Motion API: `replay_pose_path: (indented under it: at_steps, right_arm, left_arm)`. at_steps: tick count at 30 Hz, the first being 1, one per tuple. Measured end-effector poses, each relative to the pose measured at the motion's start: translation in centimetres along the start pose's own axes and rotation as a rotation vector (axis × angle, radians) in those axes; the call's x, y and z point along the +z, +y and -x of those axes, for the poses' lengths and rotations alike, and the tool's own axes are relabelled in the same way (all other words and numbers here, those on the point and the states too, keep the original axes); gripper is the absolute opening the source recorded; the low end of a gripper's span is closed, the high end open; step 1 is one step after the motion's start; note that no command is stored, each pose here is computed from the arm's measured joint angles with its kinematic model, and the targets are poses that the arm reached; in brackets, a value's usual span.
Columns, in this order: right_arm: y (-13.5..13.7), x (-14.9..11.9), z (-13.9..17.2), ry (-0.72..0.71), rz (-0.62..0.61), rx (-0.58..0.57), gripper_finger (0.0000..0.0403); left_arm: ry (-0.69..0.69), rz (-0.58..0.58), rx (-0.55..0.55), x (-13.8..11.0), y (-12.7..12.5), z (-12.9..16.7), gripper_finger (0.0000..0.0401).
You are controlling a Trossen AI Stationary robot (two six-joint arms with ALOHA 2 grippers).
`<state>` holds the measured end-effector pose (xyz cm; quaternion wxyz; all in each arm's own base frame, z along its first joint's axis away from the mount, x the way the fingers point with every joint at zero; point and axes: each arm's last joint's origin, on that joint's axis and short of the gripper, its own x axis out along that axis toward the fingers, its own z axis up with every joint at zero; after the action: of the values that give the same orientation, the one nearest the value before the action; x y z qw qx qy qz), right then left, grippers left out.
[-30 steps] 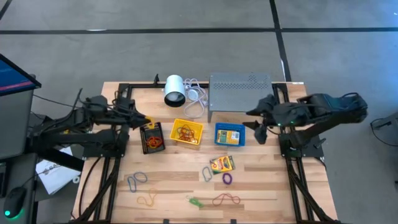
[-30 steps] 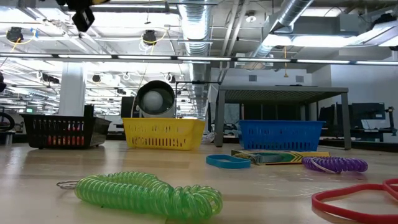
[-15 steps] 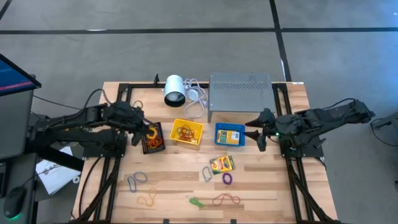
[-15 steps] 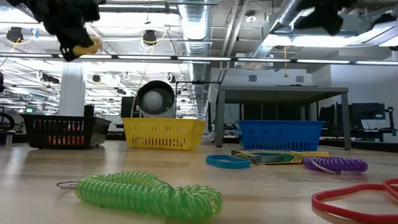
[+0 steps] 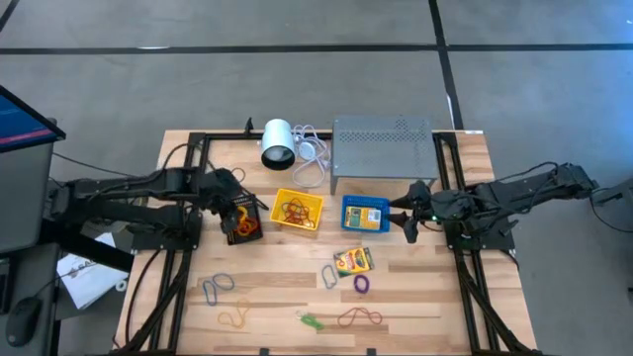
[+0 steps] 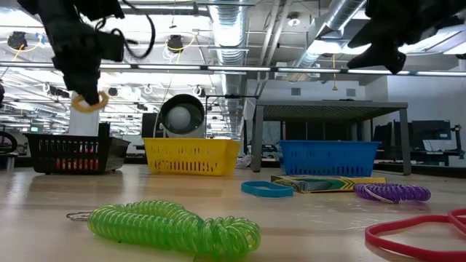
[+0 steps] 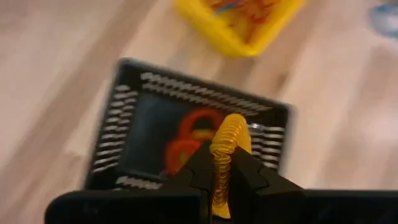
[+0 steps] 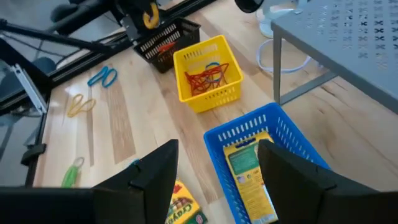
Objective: Pick & Place Office Desk Supplies
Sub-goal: Put the yellow spring keychain into the black bin
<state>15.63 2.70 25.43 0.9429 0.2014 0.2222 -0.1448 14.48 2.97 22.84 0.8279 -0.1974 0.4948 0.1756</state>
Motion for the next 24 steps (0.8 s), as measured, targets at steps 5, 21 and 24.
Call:
replay_pose_path:
  at_steps: [5, 21, 24]
  right_arm:
    - [-0.2, -0.5, -0.4, -0.011, -0.01, 0.006, 0.0217]
    - [-0.1, -0.6, -0.6, -0.024, 0.004, 0.011, 0.0217]
    - [0.0, -0.6, -0.5, -0.025, 0.029, 0.019, 0.0217]
  left_arm:
    - [0.057, 0.005, 0.102, 0.3, 0.1, -1.4, 0.001]
    - [0.222, 0.075, 0.173, 0.6, 0.0, -4.8, 0.0072]
    - [0.255, 0.077, 0.181, 0.5, 0.0, -5.3, 0.0096]
